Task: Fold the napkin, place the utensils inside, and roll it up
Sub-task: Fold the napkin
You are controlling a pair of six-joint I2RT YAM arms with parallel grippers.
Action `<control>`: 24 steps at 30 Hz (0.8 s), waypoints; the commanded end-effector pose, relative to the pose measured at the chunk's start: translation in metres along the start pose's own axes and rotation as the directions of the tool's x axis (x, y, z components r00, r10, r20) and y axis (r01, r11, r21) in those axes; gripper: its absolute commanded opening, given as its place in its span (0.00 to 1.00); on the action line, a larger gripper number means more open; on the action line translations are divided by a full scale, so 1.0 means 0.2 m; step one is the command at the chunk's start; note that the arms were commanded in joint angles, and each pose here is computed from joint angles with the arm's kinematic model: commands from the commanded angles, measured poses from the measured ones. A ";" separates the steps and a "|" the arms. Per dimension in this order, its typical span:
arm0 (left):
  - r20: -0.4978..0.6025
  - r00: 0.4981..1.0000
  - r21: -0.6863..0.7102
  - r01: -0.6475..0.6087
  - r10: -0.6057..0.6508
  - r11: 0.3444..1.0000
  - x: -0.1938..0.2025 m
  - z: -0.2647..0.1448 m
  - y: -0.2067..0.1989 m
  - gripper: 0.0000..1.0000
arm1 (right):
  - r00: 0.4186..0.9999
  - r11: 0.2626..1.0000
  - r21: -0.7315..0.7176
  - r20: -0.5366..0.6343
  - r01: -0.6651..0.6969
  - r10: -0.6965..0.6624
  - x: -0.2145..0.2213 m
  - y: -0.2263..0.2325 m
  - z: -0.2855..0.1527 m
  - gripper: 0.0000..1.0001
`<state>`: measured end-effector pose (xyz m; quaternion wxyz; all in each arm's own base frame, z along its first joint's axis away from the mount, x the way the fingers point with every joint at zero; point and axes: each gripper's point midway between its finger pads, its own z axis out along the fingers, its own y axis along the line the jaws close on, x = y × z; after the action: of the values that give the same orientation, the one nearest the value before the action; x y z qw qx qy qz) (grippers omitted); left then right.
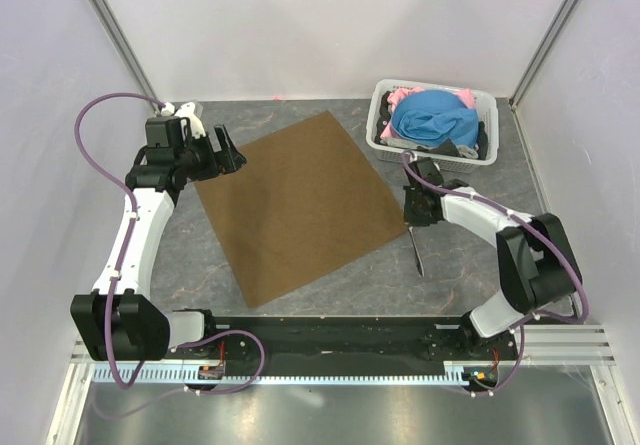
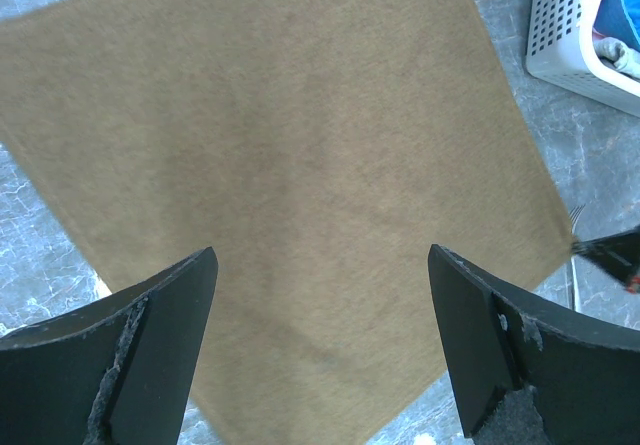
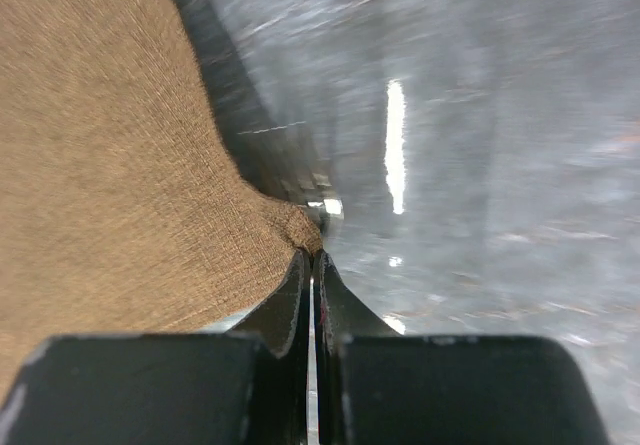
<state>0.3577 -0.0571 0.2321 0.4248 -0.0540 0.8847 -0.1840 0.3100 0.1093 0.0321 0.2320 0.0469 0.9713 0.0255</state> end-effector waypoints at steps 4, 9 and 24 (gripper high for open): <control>0.059 0.997 0.043 -0.046 0.044 0.998 -0.07 -0.04 -0.04 0.93 | 0.995 0.997 0.079 0.099 -0.015 0.007 -0.17 -0.17 -0.16 0.00; 0.058 0.997 0.049 -0.045 0.042 0.998 -0.07 -0.04 -0.05 0.93 | 0.991 0.999 -0.009 0.126 -0.038 0.039 -0.25 -0.08 -0.22 0.00; 0.060 0.998 0.057 -0.025 0.022 0.998 -0.07 -0.01 -0.05 0.95 | 0.972 0.846 -0.501 0.218 0.184 -0.083 -0.42 1.38 -0.20 0.00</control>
<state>0.3577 -0.0647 0.2357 0.4266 -0.0420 0.8799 -0.2052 0.3680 0.2746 0.0981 0.3010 -0.0463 0.9376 0.1680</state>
